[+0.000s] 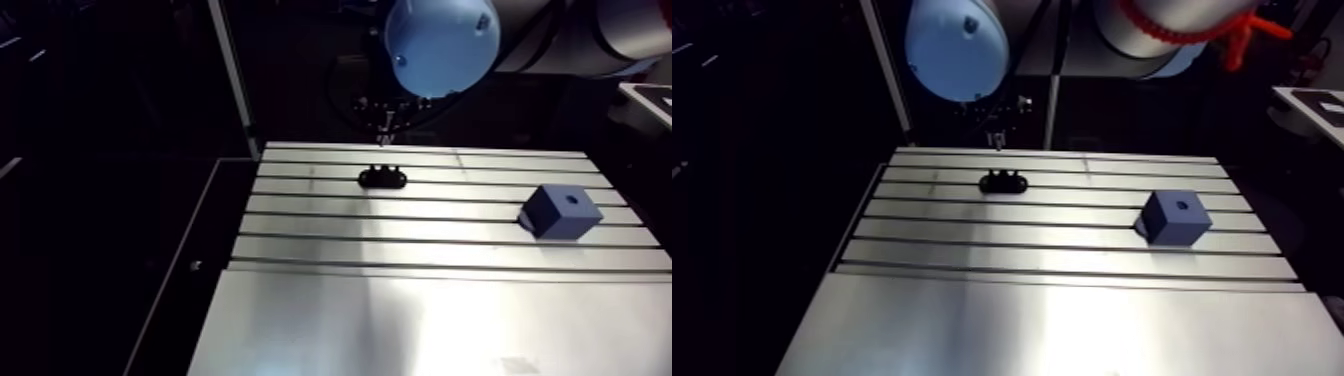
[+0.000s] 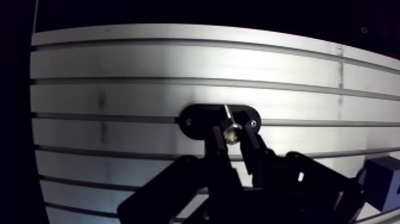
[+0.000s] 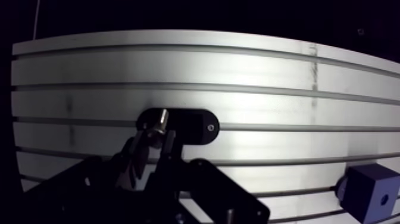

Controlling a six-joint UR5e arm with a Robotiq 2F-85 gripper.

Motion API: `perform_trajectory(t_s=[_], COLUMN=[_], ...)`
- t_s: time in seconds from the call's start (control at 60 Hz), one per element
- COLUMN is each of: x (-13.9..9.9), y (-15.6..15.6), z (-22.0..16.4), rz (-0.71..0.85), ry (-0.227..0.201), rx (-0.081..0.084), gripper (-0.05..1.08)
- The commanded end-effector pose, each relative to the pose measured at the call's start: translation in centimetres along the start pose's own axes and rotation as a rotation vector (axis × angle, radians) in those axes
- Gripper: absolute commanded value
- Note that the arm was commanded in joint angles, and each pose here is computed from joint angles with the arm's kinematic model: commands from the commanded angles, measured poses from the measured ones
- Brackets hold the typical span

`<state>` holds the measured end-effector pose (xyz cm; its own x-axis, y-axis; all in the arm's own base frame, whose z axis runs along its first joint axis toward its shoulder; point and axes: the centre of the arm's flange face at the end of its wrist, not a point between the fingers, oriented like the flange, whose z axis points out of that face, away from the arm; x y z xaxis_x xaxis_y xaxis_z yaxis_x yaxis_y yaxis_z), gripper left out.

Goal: Pick up the M10 bolt and insert it into the hex recess until seated.

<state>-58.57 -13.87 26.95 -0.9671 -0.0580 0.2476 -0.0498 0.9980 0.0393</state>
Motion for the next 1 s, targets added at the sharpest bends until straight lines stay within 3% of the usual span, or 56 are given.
perform_trajectory(t_s=[0.017,0.183,0.283,0.367,0.433,0.467,0.5,0.533,0.583,0.617,0.65,0.683,0.783,1.0], x=[-0.4,-0.8,-1.5,-2.0,-2.3,-2.4,-2.4,-2.3,-2.3,-2.4,-2.4,-2.7,-3.0,-1.3], y=[1.0,4.8,7.3,9.8,11.6,12.7,12.7,13.8,14.6,16.8,16.8,19.4,23.4,27.2], z=[-5.4,-8.7,-9.8,-10.2,-10.3,-10.3,-10.3,-10.4,-10.5,-10.5,-10.5,-10.6,-10.4,-7.9], rz=[-0.087,-0.081,-0.168,-0.188,-0.219,-0.269,-0.269,-0.32,-0.342,-0.391,-0.391,-0.43,-0.458,-0.472], ry=[-0.03,-0.077,-0.13,-0.14,-0.155,-0.163,-0.163,-0.16,-0.159,-0.172,-0.172,-0.18,-0.181,-0.212], rx=[0.007,0.002,0.013,0.011,0.02,0.039,0.039,0.059,0.066,0.074,0.074,0.085,0.085,0.094], gripper=[0.78,0.78,0.78,0.79,0.79,0.79,0.79,0.8,0.8,0.81,0.81,0.81,0.81,0.81])
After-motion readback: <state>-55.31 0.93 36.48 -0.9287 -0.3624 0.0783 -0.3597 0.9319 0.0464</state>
